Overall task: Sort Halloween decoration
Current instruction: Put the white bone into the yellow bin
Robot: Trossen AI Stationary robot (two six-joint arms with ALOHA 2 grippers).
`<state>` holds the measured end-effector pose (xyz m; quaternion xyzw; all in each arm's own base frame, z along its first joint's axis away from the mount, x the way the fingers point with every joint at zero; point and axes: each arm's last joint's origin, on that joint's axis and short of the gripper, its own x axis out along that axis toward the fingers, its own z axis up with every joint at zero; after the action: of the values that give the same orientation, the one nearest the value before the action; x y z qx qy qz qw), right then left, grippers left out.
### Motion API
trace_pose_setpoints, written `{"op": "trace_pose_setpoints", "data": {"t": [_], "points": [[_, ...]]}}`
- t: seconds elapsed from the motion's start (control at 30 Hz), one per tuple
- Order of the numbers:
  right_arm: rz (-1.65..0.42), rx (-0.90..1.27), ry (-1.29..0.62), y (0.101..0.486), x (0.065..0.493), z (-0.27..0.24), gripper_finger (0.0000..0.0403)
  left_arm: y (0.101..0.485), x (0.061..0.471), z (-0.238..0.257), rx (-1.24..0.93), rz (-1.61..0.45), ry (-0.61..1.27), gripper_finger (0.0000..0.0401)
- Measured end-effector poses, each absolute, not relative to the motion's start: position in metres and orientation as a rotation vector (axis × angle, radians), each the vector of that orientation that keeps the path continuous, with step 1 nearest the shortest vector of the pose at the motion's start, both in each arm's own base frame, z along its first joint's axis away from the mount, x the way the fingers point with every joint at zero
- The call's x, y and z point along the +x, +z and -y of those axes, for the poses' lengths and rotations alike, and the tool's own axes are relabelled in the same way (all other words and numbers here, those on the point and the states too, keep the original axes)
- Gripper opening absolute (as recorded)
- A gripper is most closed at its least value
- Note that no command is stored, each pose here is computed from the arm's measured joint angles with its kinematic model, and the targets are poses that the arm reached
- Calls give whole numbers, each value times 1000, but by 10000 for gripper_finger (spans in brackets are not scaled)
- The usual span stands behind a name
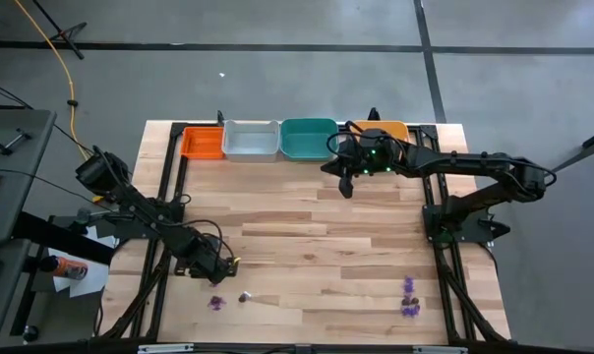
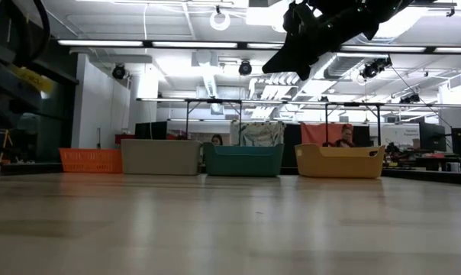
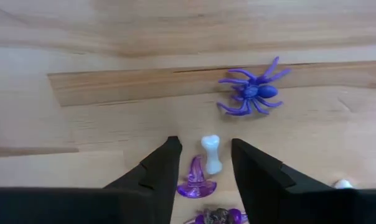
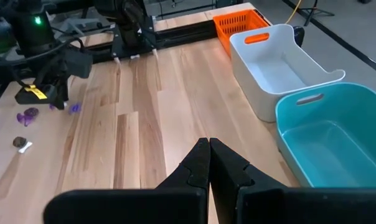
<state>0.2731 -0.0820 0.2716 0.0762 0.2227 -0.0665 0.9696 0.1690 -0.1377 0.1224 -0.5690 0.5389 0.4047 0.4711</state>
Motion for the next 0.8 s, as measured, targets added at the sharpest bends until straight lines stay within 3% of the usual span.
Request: {"op": "trace_pose_setpoints", "data": {"t": [0.27,0.8], "points": [[-465,135,-133,270,272,83,0,121,167,136,-1370,-1304,1016,11],[-469,137,-135,270,272,83,0,161,150,111,-1268,-1191,868,1]]}}
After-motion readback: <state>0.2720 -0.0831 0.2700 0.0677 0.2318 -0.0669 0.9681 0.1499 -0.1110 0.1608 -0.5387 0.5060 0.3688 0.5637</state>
